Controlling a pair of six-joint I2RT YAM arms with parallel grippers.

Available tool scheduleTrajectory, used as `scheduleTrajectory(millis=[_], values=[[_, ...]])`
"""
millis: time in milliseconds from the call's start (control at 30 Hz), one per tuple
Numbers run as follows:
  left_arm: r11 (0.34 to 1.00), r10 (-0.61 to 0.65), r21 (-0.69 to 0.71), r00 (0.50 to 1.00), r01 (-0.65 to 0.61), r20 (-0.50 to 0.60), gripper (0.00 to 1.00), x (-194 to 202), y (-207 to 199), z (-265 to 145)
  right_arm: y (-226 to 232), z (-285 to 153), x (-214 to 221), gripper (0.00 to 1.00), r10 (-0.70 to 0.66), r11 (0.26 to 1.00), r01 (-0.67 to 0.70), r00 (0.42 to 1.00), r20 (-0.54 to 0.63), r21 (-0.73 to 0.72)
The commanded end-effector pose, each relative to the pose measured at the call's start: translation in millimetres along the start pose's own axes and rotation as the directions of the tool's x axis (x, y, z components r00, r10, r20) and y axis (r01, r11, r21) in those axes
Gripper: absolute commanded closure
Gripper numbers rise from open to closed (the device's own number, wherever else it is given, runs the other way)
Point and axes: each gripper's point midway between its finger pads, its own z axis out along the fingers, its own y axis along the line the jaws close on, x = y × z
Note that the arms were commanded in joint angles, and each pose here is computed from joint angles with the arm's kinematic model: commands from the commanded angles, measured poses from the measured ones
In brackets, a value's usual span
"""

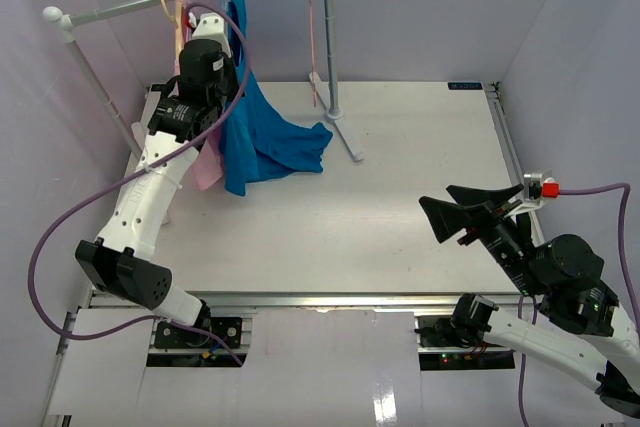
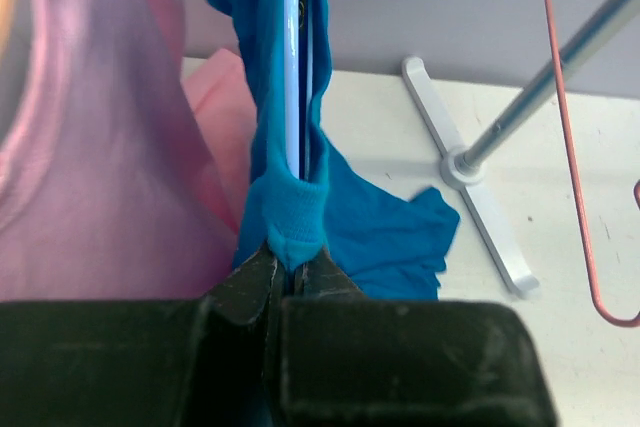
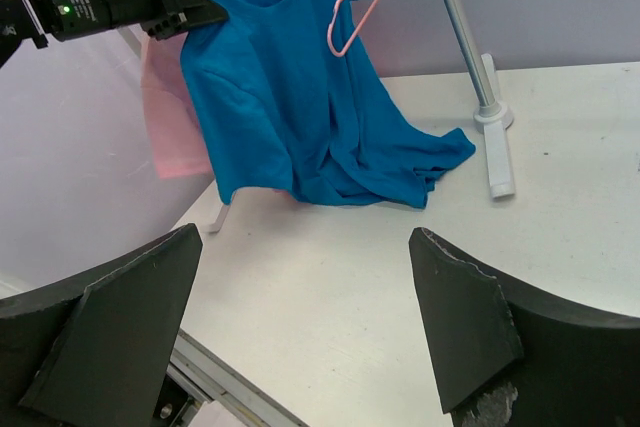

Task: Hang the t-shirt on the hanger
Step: Place the T-shirt at the clothesline, then reset both arms

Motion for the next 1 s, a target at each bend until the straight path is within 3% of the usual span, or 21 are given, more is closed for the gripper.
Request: scheduleTrajectory(millis=[0, 100, 133, 233, 333, 433, 467, 500, 567, 700, 767, 800, 867, 967], values=[[0.993, -0.014, 0.117, 0.996, 0.003, 0.089, 1.0, -13.6, -15.9, -7.0, -4.1, -0.6, -9.0, 0.09, -0.007, 1.0, 0.007, 0.999, 0.046, 0.017], [0.99, 0.0, 0.143, 0.996, -0.012, 0.087, 1.0, -5.1, -17.2, -11.1, -7.7, -0.5, -6.9, 0.09, -0.014, 0.999, 0.013, 0.999, 0.047, 0.031], [0.99, 0.003, 0.141, 0.997, -0.014, 0.081, 0.94, -2.4, -16.5, -11.0, -8.2, -0.7, -6.9, 0.09, -0.014, 0.999, 0.013, 0.999, 0.048, 0.033], [0.99, 0.01, 0.138, 0.998, -0.019, 0.063, 0.67, 6.4, -15.4, -9.5, -8.4, -1.2, -8.0, 0.08, -0.011, 0.999, 0.009, 0.999, 0.052, 0.034], [0.986, 0.019, 0.162, 0.998, -0.03, 0.068, 0.54, 6.0, -18.3, -14.4, -8.2, -1.0, -8.9, 0.08, -0.009, 0.999, 0.007, 0.999, 0.053, 0.035], [0.97, 0.005, 0.243, 0.996, -0.026, 0.087, 0.31, -3.6, -28.1, -32.3, -9.4, 0.6, -5.5, 0.07, -0.023, 0.999, 0.022, 0.999, 0.044, 0.041], [0.955, -0.003, 0.295, 0.996, -0.023, 0.087, 0.12, -6.9, -34.4, -44.6, -9.4, 1.1, -2.7, 0.05, -0.032, 0.999, 0.03, 0.999, 0.037, 0.037], [0.941, -0.019, 0.337, 0.996, -0.012, 0.09, 0.02, -13.0, -39.7, -57.4, -9.2, 1.6, 0.0, 0.04, -0.041, 0.999, 0.04, 0.999, 0.03, 0.033], [0.913, -0.052, 0.408, 0.993, 0.006, 0.101, 0.02, -24.2, -46.4, -84.2, -8.9, 2.4, 7.8, 0.02, -0.059, 0.998, 0.059, 0.998, 0.004, 0.023], [0.861, -0.108, 0.508, 0.981, 0.013, 0.159, 0.02, -43.4, -50.3, -134.2, -15.8, 5.2, 25.5, 0.1, -0.063, 0.997, 0.065, 0.997, -0.041, 0.05], [0.745, -0.115, 0.667, 0.983, -0.01, 0.143, 0.02, -40.4, -75.0, -164.0, -16.9, 6.7, 32.2, 0.1, -0.043, 0.997, 0.046, 0.998, -0.052, 0.057], [0.737, -0.126, 0.676, 0.983, 0.002, 0.134, 0.02, -38.4, -76.4, -166.1, -17.4, 7.7, 34.5, 0.1, -0.04, 0.997, 0.043, 0.998, -0.057, 0.061], [0.657, -0.134, 0.752, 0.99, 0.059, 0.039, 0.02, -15.2, -91.0, -174.3, -20.2, 9.9, 36.6, 0.1, -0.046, 0.995, 0.05, 0.997, -0.062, 0.081], [0.587, -0.142, 0.8, 0.989, 0.125, -0.05, 0.02, 25.2, -102.0, -171.9, -23.6, 12.8, 43.9, 0.1, -0.082, 0.992, 0.089, 0.993, -0.084, 0.091]])
